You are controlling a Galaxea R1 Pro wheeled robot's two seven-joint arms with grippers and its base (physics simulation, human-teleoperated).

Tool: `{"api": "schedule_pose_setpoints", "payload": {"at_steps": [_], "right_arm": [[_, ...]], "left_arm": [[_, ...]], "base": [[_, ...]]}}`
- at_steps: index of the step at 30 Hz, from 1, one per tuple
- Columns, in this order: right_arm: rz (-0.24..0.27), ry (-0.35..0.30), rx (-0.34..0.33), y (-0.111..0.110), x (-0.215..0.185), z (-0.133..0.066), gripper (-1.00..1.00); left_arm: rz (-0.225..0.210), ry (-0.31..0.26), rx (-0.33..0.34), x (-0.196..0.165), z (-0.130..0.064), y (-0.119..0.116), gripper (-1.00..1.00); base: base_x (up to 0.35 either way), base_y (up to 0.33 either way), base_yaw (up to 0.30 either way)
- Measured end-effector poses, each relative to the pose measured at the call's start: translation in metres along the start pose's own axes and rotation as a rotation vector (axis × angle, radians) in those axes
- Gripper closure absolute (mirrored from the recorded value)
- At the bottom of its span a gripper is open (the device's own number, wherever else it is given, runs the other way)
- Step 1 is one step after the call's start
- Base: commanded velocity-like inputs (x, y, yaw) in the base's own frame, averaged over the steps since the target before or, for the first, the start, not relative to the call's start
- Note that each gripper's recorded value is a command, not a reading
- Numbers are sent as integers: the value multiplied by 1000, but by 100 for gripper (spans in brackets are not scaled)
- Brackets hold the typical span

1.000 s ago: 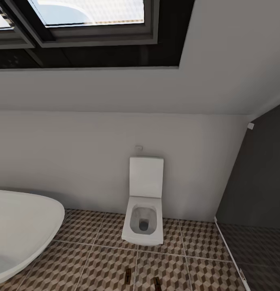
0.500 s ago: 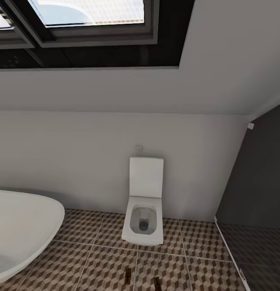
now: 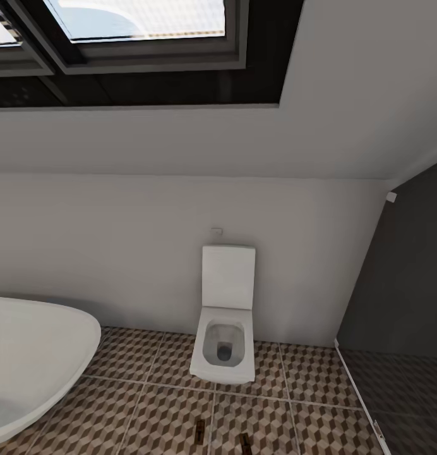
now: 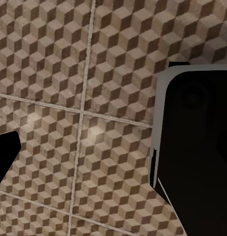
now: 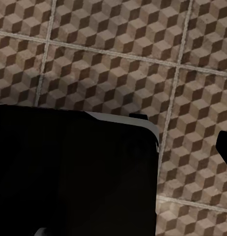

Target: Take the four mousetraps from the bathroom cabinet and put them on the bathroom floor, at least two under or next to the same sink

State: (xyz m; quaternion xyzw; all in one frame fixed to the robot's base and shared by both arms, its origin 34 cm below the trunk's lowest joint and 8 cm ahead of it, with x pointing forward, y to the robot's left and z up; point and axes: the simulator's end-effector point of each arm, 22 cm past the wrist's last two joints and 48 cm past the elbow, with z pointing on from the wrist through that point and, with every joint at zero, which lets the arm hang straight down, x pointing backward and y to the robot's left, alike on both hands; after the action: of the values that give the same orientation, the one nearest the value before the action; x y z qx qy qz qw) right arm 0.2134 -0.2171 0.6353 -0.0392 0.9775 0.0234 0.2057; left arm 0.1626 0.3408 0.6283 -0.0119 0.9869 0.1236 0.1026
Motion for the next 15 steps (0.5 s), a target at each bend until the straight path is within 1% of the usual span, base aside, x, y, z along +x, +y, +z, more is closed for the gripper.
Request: {"api": "schedule_pose_setpoints", "payload": {"at_steps": [15], "right_arm": [[0, -1, 0, 0, 0, 0, -100]], "left_arm": [[0, 0, 0, 0, 0, 0, -100]], "base": [[0, 0, 0]]}}
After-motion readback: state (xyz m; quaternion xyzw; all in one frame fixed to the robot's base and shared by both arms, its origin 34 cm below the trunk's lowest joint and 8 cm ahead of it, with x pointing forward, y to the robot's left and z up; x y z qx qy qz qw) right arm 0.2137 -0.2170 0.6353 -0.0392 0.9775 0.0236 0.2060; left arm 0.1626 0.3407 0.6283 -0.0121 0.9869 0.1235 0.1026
